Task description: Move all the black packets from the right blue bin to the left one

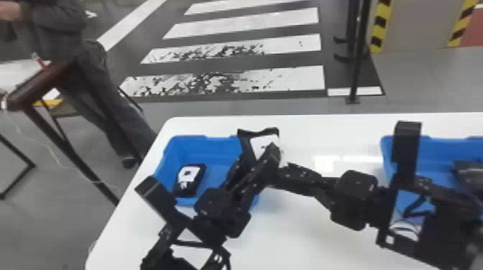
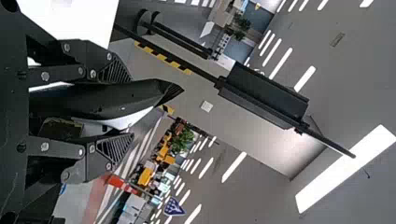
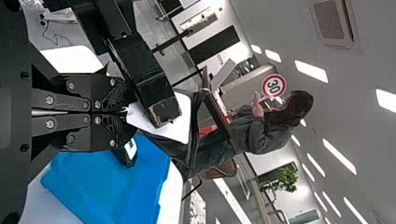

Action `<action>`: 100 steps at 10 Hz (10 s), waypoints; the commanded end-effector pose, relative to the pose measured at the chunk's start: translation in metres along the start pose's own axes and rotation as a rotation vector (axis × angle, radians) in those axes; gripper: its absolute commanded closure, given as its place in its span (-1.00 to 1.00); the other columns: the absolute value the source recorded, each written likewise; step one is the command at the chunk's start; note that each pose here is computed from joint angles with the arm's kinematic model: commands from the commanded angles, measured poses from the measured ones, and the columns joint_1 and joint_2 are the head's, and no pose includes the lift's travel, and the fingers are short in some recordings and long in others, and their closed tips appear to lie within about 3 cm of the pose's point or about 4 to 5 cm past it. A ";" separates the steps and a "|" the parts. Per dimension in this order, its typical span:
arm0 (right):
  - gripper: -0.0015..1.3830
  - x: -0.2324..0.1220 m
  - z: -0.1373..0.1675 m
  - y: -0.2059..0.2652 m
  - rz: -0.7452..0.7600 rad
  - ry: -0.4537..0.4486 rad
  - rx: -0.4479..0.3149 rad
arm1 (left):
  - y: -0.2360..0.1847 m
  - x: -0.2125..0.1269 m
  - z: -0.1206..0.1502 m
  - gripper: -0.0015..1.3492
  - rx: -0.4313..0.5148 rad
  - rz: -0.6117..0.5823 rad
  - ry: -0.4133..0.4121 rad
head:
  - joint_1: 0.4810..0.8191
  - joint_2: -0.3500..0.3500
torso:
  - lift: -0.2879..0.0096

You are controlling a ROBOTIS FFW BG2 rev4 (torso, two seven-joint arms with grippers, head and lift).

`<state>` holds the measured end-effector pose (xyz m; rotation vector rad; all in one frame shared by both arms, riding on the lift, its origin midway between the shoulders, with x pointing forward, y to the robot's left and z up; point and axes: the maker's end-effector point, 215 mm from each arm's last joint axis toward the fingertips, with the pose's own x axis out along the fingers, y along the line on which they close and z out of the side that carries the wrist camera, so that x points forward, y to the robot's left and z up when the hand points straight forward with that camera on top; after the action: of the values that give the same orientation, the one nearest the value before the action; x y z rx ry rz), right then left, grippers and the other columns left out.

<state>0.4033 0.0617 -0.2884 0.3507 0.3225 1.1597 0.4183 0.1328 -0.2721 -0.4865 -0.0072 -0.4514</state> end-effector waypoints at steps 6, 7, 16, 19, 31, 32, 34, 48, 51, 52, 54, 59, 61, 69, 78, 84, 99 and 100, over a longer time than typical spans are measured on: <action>-0.35 -0.001 -0.002 -0.005 -0.007 -0.027 0.046 | 0.015 -0.012 0.031 0.81 0.048 0.069 -0.110 | 0.27 0.83 | -0.01; -0.90 -0.002 -0.003 -0.005 -0.009 -0.027 0.049 | 0.020 -0.014 0.036 0.81 0.053 0.084 -0.121 | 0.27 0.84 | -0.01; -0.88 -0.031 0.029 -0.034 -0.100 -0.098 0.027 | 0.197 0.013 0.002 0.80 0.565 0.439 -0.059 | 0.27 0.98 | -0.01; -0.89 -0.060 0.052 -0.061 -0.221 -0.126 -0.067 | 0.171 -0.017 0.008 -0.59 0.408 0.427 -0.212 | 0.27 0.95 | -0.01; -0.89 -0.296 0.037 -0.264 -1.056 0.155 -0.089 | 0.063 -0.105 0.058 -0.81 0.180 0.372 -0.342 | 0.27 -0.09 | -0.01; -0.89 -0.306 0.034 -0.277 -1.089 0.172 -0.080 | 0.063 -0.104 0.059 -0.81 0.181 0.368 -0.344 | 0.27 -0.16 | -0.01; -0.89 -0.324 0.020 -0.296 -1.134 0.206 -0.047 | 0.062 -0.102 0.058 -0.81 0.180 0.364 -0.341 | 0.27 -0.28 | -0.01; -0.88 -0.350 -0.045 -0.353 -1.159 0.269 0.086 | 0.062 -0.098 0.057 -0.81 0.181 0.350 -0.330 | 0.27 -0.48 | -0.01; -0.86 -0.349 -0.048 -0.354 -1.156 0.271 0.091 | 0.062 -0.097 0.056 -0.81 0.180 0.348 -0.328 | 0.27 -0.48 | -0.01; -0.76 -0.349 -0.048 -0.354 -1.157 0.272 0.091 | 0.063 -0.098 0.055 -0.81 0.181 0.350 -0.326 | 0.27 -0.48 | -0.01; 0.20 -0.350 -0.051 -0.354 -1.156 0.275 0.098 | 0.064 -0.098 0.055 -0.80 0.183 0.353 -0.324 | 0.27 -0.47 | -0.01; 0.82 -0.330 -0.041 -0.343 -1.111 0.219 0.078 | 0.064 -0.099 0.059 -0.80 0.187 0.353 -0.338 | 0.27 -0.45 | -0.01; 0.82 -0.315 -0.016 -0.334 -1.070 0.139 0.043 | 0.062 -0.099 0.066 -0.80 0.193 0.350 -0.359 | 0.27 -0.39 | -0.01; 0.82 -0.107 0.068 -0.170 -0.358 -0.156 0.085 | 0.027 -0.030 0.022 -0.80 -0.004 0.131 -0.169 | 0.27 0.10 | -0.01; 0.82 -0.011 0.039 -0.066 -0.058 -0.070 0.147 | 0.050 -0.026 0.017 -0.80 0.115 0.148 -0.077 | 0.27 0.73 | -0.01; 0.82 0.013 0.018 -0.039 0.012 -0.027 0.173 | 0.014 -0.009 0.007 -0.80 -0.028 0.065 -0.087 | 0.27 0.74 | -0.01; 0.70 0.033 0.023 -0.015 0.087 -0.065 0.213 | 0.020 -0.014 0.028 0.80 0.068 0.120 -0.154 | 0.27 0.91 | -0.01; 0.00 0.033 0.023 -0.018 0.081 -0.073 0.221 | 0.023 -0.017 0.031 0.80 0.060 0.133 -0.168 | 0.27 0.92 | -0.01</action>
<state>0.4390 0.0842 -0.2768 0.5969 0.3768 1.1941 0.4162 0.1696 -0.2580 -0.4575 -0.1426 -0.2835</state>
